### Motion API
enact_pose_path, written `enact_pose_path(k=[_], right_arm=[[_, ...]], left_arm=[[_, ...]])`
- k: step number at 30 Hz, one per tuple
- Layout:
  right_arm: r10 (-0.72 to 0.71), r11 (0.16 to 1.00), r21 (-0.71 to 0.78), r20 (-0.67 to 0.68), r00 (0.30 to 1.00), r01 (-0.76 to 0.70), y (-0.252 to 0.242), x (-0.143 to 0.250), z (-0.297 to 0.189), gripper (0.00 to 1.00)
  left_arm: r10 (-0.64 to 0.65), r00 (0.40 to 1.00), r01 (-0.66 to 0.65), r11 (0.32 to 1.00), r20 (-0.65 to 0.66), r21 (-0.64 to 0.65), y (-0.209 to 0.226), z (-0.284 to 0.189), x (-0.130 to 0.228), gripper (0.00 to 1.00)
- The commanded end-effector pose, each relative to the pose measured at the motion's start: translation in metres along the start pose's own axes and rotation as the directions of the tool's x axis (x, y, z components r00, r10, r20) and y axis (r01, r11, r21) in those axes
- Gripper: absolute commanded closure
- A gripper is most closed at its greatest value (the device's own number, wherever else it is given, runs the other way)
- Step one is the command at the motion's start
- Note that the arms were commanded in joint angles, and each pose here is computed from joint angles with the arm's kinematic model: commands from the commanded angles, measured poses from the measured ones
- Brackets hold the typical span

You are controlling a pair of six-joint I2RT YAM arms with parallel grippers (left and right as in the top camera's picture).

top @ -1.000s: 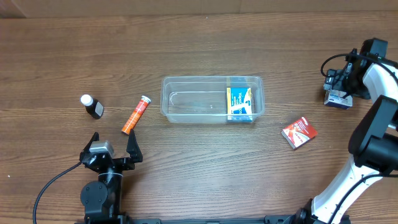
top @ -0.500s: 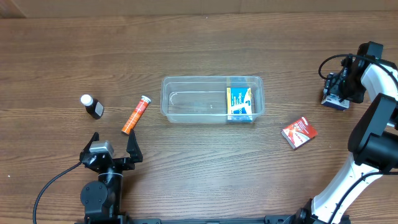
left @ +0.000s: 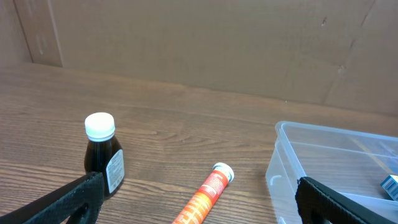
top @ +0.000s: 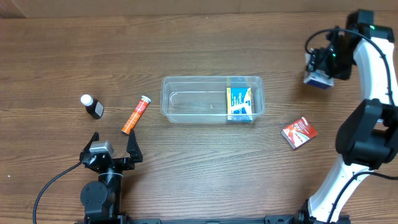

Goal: Pack container
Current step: 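Lift the white box and place it in the container beside the blue box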

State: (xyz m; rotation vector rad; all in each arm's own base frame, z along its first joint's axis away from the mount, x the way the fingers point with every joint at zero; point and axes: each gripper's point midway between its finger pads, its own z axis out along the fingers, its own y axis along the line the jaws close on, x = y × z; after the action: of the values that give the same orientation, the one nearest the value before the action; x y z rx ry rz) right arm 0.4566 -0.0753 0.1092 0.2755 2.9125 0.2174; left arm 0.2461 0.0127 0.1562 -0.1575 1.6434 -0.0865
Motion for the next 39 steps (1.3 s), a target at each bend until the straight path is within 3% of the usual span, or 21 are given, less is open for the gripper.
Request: enact_pose_path(k=[1,5,10,15,19,24,30,39], right_arm=[[-0.088,0.971,-0.212,0.105,0.991,0.109,0.083,-0.008,-0.061,0.22],[-0.173,0.918,-0.340,0.123,0.977,0.205,0.145,0.015,-0.096,0.22],[-0.273,0.890,-0.367,0.051,0.961,0.272,0.187,0.063,-0.114,0.21],[-0.351,0.919,-0.222,-0.081,0.933,0.327,0.189,0.100,-0.104,0.20],[-0.304,0.953,-0.046,-0.120,0.945,0.301,0.181,0.106,-0.094,0.20],[-0.238,0.967,0.059,-0.123,0.963,0.247,0.183,0.110,-0.062,0.20],[-0.216,0.961,0.148,-0.118,0.969,0.233,0.195,0.129,-0.021,0.20],[-0.234,0.959,0.150,-0.048,0.971,0.239,0.213,0.124,-0.005,0.20]], left_arm=[[0.018,1.000,-0.018,1.000,0.007,-0.003,0.001,0.000,-0.001,0.00],[0.018,1.000,-0.018,1.000,0.007,-0.003,0.001,0.000,-0.001,0.00],[0.019,1.000,-0.019,1.000,0.006,-0.003,0.001,0.000,-0.001,0.00],[0.018,1.000,-0.018,1.000,0.006,-0.003,0.001,0.000,-0.001,0.00],[0.018,1.000,-0.018,1.000,0.007,-0.003,0.001,0.000,-0.001,0.00],[0.019,1.000,-0.019,1.000,0.006,-0.003,0.001,0.000,-0.001,0.00],[0.018,1.000,-0.018,1.000,0.007,-0.003,0.001,0.000,-0.001,0.00],[0.018,1.000,-0.018,1.000,0.006,-0.003,0.001,0.000,-0.001,0.00]])
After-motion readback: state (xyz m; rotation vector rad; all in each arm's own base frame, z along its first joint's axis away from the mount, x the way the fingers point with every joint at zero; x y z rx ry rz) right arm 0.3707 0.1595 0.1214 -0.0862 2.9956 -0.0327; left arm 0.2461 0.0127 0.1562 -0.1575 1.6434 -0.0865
